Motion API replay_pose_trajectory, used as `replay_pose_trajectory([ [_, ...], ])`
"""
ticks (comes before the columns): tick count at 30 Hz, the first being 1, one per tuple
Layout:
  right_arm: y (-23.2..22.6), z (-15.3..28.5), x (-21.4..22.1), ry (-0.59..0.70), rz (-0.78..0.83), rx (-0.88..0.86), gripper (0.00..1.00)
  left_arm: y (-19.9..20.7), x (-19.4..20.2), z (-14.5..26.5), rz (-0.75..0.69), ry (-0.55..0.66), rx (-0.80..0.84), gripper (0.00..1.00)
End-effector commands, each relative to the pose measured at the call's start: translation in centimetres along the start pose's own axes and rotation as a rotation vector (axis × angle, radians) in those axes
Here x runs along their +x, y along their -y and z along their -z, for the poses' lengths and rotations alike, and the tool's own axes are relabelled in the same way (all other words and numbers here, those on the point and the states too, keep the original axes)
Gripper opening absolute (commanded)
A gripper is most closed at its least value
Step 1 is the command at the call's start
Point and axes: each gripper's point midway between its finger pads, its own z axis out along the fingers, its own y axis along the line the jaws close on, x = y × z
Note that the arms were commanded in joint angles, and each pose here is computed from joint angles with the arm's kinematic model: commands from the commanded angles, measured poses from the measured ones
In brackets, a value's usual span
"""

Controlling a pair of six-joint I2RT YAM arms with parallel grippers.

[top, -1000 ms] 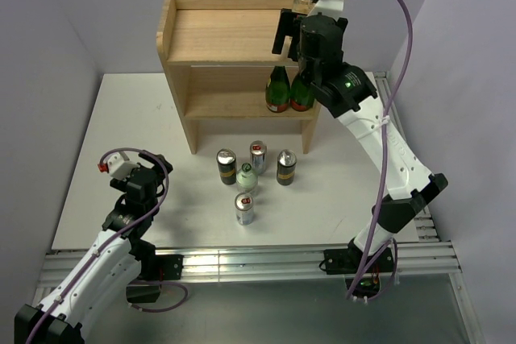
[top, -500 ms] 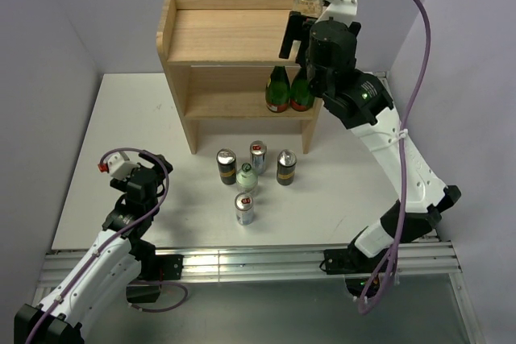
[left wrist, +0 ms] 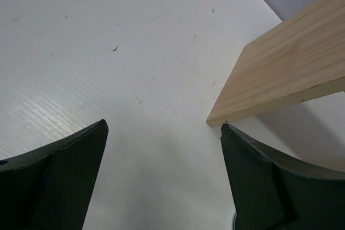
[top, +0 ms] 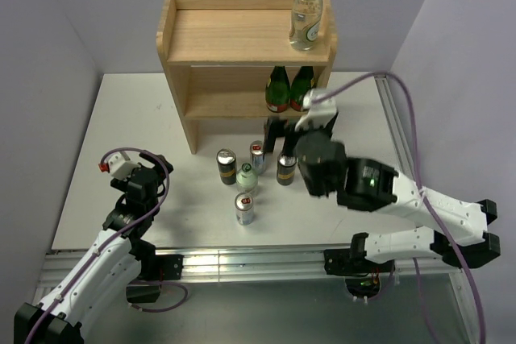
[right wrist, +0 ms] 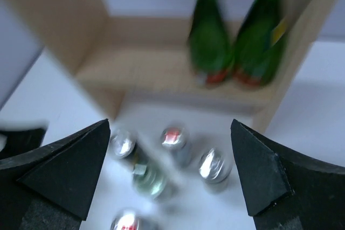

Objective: Place and organize the beverage onto the shelf

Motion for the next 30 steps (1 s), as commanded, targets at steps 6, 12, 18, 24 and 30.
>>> replay_pose_trajectory([
  [6,-4.2,4.3,17.7,-0.240,-0.310,-0.374,1.00,1.1,-1.4,0.0,0.029,0.042,0.020,0.93],
  [12,-2.0,4.3,26.3,-0.364,-0.319,-0.299,1.00,1.2,-1.3,0.0,0.022,0.039,0.018,0.93],
  [18,0.3,3.0,29.4,-0.374,-0.270,-0.175,1.00,1.2,-1.3,0.0,0.023,0.038,0.017,0.93],
  [24,3.0,-0.8,30.8,-0.393,-0.304,-0.065,1.00,2.5,-1.4,0.3,0.006,0.029,0.076,0.92],
  [30,2.9,-2.4,30.5,-0.390,-0.260,-0.026,1.00,8.7,0.1,3.2,-0.079,-0.067,0.386,0.92],
])
